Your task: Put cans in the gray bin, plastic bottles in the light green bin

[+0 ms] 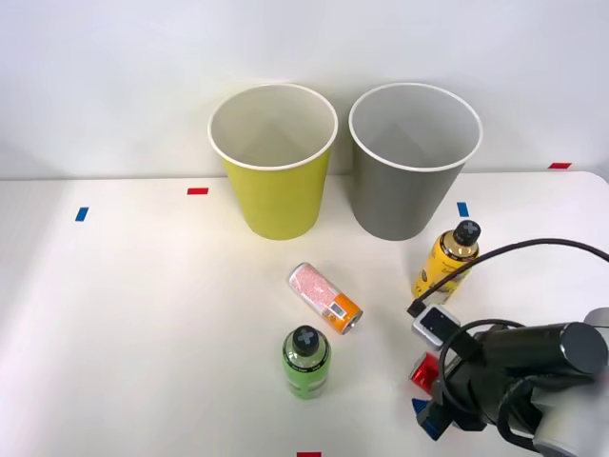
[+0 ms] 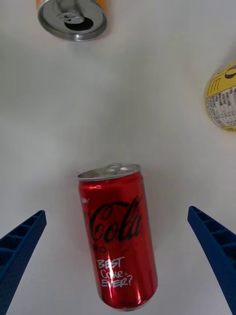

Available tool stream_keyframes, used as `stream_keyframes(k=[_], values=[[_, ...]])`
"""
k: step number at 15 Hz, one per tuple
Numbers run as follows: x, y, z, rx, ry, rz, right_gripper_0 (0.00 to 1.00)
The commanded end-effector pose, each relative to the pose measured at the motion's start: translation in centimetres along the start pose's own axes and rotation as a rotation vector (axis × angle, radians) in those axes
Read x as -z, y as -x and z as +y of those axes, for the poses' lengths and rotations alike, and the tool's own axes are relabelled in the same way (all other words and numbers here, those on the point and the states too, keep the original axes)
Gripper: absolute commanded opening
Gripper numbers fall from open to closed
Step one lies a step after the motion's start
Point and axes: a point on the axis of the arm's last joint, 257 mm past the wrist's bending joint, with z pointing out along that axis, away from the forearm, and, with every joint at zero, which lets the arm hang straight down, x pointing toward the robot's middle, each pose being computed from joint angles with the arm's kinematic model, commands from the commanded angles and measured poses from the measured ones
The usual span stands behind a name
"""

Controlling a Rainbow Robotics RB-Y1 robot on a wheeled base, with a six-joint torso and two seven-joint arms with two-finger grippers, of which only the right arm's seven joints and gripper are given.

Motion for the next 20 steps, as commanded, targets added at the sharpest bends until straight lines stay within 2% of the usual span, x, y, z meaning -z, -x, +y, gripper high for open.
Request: stream_keyframes(k=[1, 7, 12, 20], values=[[-1.3, 0.3, 0.0, -0.013, 0.007, 0.012, 1.00], [-2.8, 0.4, -0.7, 0.017, -0.045, 0.028, 1.00], [-2.8, -0.7, -0.7, 0.019, -0.056, 0.083, 1.00], [-4.5, 0.3, -0.4, -0.005, -0.048, 0.091, 1.00]])
